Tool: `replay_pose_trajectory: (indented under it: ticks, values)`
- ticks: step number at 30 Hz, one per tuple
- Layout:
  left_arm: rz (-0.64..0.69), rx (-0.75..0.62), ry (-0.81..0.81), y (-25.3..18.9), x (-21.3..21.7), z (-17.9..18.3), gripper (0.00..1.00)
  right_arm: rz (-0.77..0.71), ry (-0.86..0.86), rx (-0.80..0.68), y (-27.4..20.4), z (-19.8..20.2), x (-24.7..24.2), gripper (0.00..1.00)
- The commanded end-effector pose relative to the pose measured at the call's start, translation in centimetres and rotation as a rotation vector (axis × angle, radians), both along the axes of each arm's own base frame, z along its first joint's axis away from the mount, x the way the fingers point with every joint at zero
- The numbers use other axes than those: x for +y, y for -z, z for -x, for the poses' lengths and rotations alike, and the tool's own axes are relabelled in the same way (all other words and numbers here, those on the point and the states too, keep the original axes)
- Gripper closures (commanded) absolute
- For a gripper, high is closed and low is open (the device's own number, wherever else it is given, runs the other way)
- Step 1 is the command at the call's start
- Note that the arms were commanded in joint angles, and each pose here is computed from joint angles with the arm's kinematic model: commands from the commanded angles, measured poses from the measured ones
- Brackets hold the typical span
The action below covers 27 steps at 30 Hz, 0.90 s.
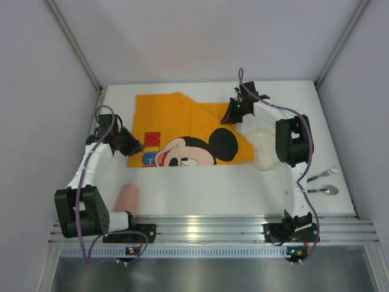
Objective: Set the dinner table for one person
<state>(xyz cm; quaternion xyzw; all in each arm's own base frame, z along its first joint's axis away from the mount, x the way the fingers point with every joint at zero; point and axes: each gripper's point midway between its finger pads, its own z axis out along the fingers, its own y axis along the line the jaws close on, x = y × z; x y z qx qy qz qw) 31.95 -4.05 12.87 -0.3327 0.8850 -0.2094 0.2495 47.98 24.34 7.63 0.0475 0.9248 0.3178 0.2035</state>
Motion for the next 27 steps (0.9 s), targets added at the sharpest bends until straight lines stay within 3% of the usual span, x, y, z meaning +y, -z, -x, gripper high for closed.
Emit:
replay_pose_trajectory:
  ticks: [1,8,12,20,27]
  values:
    - [-0.071,0.018,0.024,0.8,0.9,0.2,0.77,0.002,0.032,-0.014,0.0,-1.9,0.6,1.00]
    - [-0.130,0.084,0.038,3.8,1.8,0.8,0.87,0.034,0.061,-0.006,2.8,-4.0,0.0,1.00]
    - [-0.166,0.240,0.011,7.5,2.8,2.7,1.00,0.008,0.076,-0.031,2.4,-5.2,-0.5,1.00]
    - [-0.274,0.436,-0.040,11.3,5.0,5.6,1.00,-0.041,0.111,-0.051,2.6,-6.9,-1.7,1.00]
    - [-0.396,0.510,-0.100,11.2,7.3,7.5,1.00,-0.060,0.172,-0.048,3.4,-9.2,-4.1,1.00]
